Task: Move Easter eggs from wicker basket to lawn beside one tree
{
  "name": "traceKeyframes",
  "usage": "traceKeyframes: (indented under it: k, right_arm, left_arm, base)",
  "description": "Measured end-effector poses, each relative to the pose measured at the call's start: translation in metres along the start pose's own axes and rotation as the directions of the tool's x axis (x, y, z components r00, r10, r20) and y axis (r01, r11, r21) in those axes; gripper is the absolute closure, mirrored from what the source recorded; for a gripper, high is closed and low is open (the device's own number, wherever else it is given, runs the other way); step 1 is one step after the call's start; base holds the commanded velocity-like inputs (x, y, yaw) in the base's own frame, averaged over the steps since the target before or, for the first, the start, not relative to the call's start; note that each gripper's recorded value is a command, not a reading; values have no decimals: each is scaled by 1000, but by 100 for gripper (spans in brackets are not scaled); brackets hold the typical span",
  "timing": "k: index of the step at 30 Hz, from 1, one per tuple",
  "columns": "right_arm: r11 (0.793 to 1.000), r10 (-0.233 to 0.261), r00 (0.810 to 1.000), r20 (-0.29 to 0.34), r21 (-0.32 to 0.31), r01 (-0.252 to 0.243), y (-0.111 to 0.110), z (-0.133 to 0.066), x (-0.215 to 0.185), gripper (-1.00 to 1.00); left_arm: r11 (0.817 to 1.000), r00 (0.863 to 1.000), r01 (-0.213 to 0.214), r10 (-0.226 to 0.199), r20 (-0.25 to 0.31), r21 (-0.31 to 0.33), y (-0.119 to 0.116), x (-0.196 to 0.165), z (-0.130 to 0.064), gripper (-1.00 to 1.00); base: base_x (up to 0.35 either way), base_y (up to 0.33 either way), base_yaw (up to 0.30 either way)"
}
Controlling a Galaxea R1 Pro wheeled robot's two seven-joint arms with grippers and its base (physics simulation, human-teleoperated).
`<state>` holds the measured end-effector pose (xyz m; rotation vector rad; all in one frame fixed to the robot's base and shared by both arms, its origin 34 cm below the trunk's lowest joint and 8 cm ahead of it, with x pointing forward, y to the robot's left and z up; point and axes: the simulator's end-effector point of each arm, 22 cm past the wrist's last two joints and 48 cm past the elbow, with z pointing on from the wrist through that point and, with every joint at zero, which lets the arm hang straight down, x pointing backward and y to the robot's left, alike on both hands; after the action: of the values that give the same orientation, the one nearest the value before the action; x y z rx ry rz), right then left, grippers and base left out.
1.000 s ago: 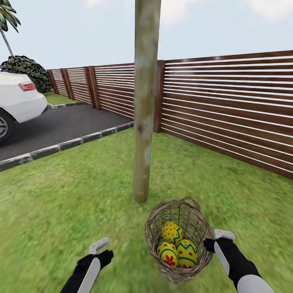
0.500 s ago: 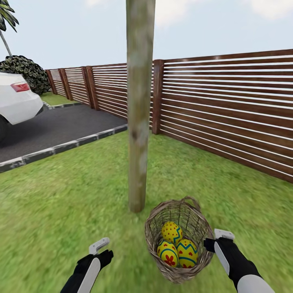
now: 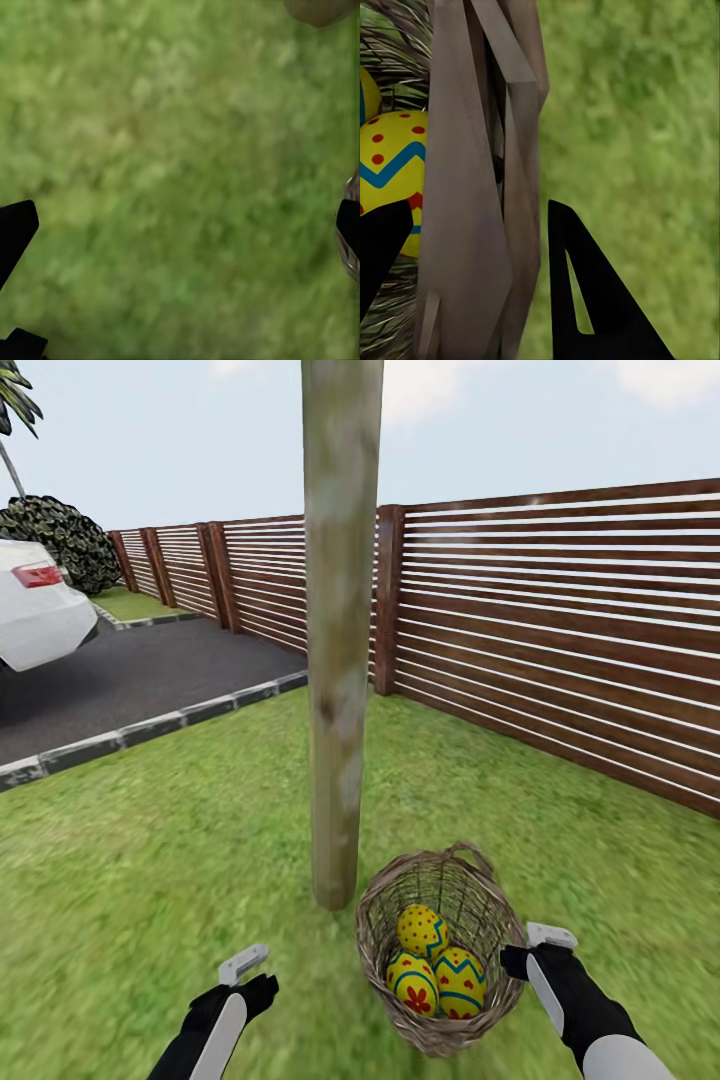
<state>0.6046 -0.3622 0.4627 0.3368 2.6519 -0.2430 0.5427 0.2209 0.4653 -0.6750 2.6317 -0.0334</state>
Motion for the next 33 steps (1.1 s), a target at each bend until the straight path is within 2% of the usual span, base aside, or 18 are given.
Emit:
traceKeyframes:
  k: [4, 6, 9, 31, 32, 33]
  right_arm:
    - [1000, 1, 1000, 0, -1, -1, 0, 0, 0, 100]
    - [1000, 1, 1000, -1, -1, -1, 0, 3, 3, 100]
    - [1000, 1, 1000, -1, -1, -1, 1, 5, 4, 100]
    - [1000, -1, 1000, -2, -5, 0, 4, 8, 7, 100]
    - [1000, 0, 1000, -2, -5, 0, 4, 8, 7, -100]
    - [1000, 2, 1000, -1, -7, -2, 4, 8, 7, -100]
  left_arm:
    - [1000, 1000, -6, 6, 1, 4, -3, 0, -1, -100]
    - [999, 999, -36, 36, 3, 17, -12, 5, 1, -100]
    - [999, 999, -50, 50, 3, 18, -14, 8, 2, -100]
    - [999, 999, -47, 47, 1, 19, -13, 10, 6, -100]
    - [999, 999, -47, 47, 2, 19, -13, 10, 6, -100]
    - [999, 999, -47, 47, 2, 18, -13, 10, 6, -100]
  base:
    - [9, 0, 0]
    - [1, 0, 0]
    - [0, 0, 0]
    - [0, 0, 0]
    - [0, 0, 0]
    - [0, 0, 0]
